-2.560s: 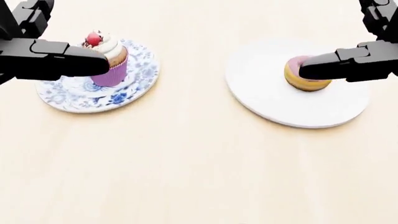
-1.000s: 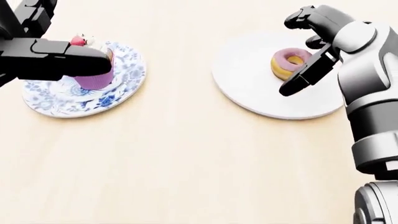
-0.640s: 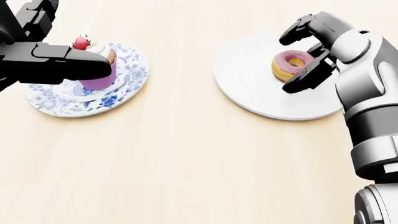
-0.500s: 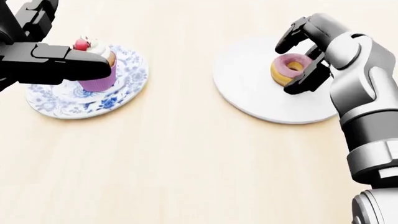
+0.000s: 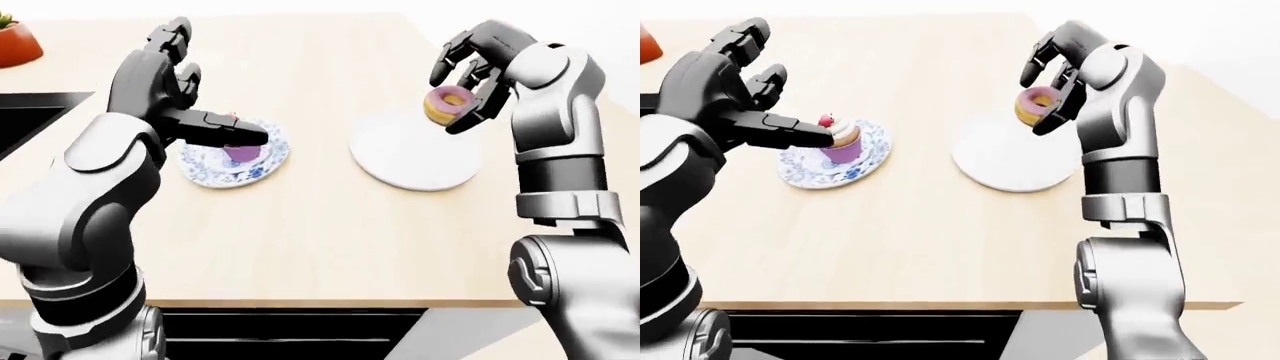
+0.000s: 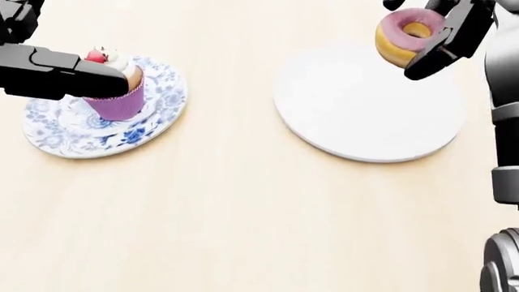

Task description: Move the dessert items from the plate to the tray.

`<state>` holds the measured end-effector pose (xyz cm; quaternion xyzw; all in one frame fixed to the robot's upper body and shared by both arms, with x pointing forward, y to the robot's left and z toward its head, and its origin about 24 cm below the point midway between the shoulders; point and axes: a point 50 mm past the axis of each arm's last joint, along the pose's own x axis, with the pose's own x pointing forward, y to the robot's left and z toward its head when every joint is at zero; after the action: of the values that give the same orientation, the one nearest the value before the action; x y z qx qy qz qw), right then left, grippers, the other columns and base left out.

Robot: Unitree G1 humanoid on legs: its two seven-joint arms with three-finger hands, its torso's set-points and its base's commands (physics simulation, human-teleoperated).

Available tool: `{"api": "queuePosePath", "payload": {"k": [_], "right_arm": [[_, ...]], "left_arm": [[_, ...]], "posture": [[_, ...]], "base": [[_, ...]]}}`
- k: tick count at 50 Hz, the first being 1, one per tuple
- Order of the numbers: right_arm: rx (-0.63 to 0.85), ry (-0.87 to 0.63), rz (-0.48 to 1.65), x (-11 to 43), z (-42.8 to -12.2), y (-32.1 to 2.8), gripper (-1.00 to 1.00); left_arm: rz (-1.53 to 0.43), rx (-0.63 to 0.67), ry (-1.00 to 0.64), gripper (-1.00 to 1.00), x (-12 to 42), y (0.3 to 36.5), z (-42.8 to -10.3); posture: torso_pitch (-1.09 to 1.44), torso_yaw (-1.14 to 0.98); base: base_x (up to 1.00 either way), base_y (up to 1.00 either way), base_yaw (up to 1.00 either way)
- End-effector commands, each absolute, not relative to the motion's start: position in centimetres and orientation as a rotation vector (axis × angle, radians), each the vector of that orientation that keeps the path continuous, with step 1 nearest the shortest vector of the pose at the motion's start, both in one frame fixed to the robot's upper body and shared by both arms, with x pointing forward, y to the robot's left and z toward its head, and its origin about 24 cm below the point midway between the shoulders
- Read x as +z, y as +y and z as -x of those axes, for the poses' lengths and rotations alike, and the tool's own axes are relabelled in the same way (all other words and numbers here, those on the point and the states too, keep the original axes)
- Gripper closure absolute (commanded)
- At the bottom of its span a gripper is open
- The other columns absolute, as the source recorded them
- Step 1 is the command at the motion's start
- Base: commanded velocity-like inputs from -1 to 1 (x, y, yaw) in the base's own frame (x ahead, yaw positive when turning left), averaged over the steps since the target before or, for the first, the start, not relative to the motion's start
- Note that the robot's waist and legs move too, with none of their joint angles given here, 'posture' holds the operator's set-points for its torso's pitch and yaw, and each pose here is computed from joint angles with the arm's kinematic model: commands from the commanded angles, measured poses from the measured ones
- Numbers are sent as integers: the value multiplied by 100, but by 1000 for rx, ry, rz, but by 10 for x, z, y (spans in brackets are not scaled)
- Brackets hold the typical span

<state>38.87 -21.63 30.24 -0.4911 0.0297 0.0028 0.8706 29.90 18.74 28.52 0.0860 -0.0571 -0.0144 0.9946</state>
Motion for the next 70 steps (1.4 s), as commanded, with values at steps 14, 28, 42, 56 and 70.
{"api": "queuePosePath", "payload": {"k": [14, 28, 42, 56, 70], "right_arm": [[-9, -7, 1037, 320, -384, -213, 100], [-1, -5, 1049, 314, -386, -209, 100], [8, -7, 1063, 310, -388, -207, 100], [13, -4, 1065, 305, -389, -207, 100], [10, 1, 1068, 303, -390, -209, 100]], "left_arm": [[-517, -46, -102, -100, 293, 181, -327], [-666, -77, -61, -100, 283, 181, -361], [-744, -63, -46, -100, 267, 179, -382], [-787, -38, -11, -100, 251, 181, -401], [-803, -13, 19, -69, 243, 187, -408]], "posture": [[0, 0], [0, 0], [0, 0], [0, 0], [0, 0]], "base": [[0, 0, 0], [0, 0, 0], [0, 0, 0], [0, 0, 0], [0, 0, 0]]}}
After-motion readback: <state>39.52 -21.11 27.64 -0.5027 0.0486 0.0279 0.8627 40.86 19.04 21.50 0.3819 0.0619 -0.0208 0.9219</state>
